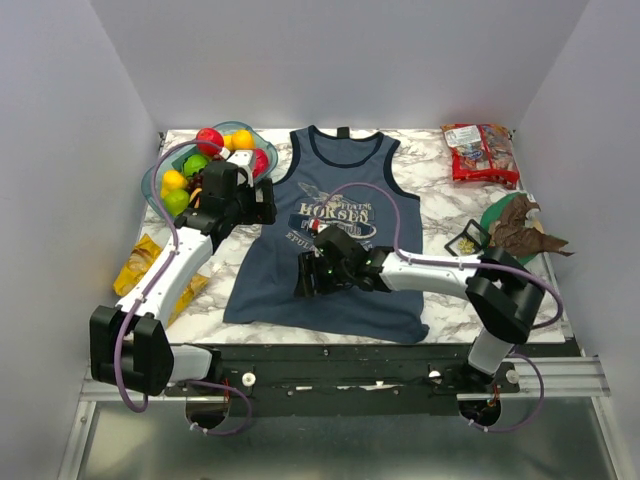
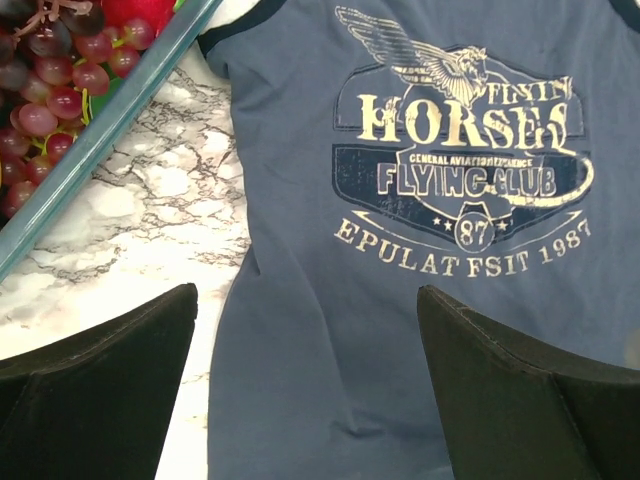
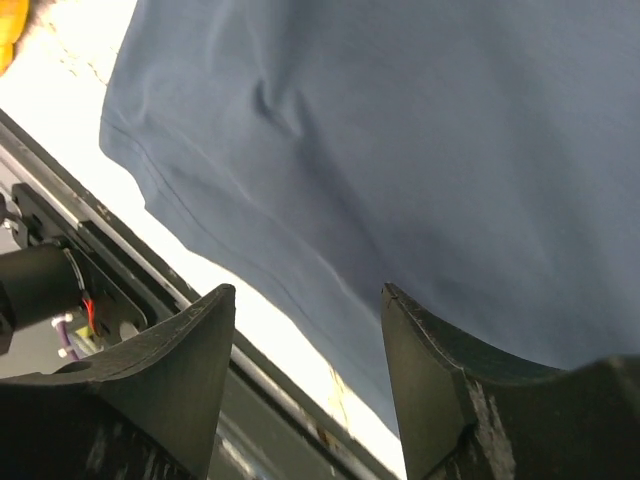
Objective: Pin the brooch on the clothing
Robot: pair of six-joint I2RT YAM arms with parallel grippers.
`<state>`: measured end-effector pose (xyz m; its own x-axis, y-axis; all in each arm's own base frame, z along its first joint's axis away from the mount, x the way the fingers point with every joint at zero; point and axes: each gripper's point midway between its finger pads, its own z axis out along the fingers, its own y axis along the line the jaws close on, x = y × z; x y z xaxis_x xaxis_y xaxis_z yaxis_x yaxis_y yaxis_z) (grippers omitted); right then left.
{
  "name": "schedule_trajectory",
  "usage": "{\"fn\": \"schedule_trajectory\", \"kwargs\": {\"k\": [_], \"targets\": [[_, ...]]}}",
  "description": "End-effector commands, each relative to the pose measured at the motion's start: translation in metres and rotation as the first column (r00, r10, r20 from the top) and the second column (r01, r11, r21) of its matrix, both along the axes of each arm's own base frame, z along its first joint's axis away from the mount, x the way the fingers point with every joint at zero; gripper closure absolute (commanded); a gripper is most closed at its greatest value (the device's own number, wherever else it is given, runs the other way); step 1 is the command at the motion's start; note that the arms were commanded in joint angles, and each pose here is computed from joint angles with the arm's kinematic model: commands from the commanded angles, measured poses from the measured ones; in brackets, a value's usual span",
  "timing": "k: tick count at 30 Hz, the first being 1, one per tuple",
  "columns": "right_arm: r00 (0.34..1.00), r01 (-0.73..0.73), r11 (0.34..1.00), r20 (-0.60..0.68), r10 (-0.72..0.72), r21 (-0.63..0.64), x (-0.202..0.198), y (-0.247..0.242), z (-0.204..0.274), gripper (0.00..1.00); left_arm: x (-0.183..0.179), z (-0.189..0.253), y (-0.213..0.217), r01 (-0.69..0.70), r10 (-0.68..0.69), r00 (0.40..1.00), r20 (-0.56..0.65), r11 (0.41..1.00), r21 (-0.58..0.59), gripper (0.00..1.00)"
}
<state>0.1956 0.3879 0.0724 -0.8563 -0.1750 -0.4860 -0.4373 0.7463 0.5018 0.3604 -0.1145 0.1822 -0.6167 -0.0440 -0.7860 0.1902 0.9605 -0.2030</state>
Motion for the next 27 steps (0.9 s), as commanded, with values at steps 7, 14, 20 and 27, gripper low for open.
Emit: {"fn": "schedule_trajectory", "kwargs": {"k": [7,14,20,27], "targets": [[0.989,-0.137,0.990,-0.065,0.136,-0.009,-0.037,0.026,-0.046,0.34,0.004,0.001,-0.003,0.030,-0.030,0.999,0.020,1.000,0.000,0.01],[0.977,-0.177,0.978,-0.137,0.161,-0.114,-0.071,0.005,-0.076,0.34,-0.001,-0.002,-0.002,0.032,-0.032,0.999,0.012,0.999,0.002,0.01],[0.973,-0.193,0.971,-0.155,0.171,-0.140,-0.086,-0.002,-0.077,0.34,-0.003,0.003,-0.003,0.037,-0.037,0.999,0.025,0.999,-0.004,0.01],[0.984,-0.175,0.980,-0.044,0.171,-0.097,-0.069,0.011,-0.027,0.24,-0.003,-0.001,-0.002,0.038,-0.038,0.999,0.016,0.999,0.001,0.01]]}}
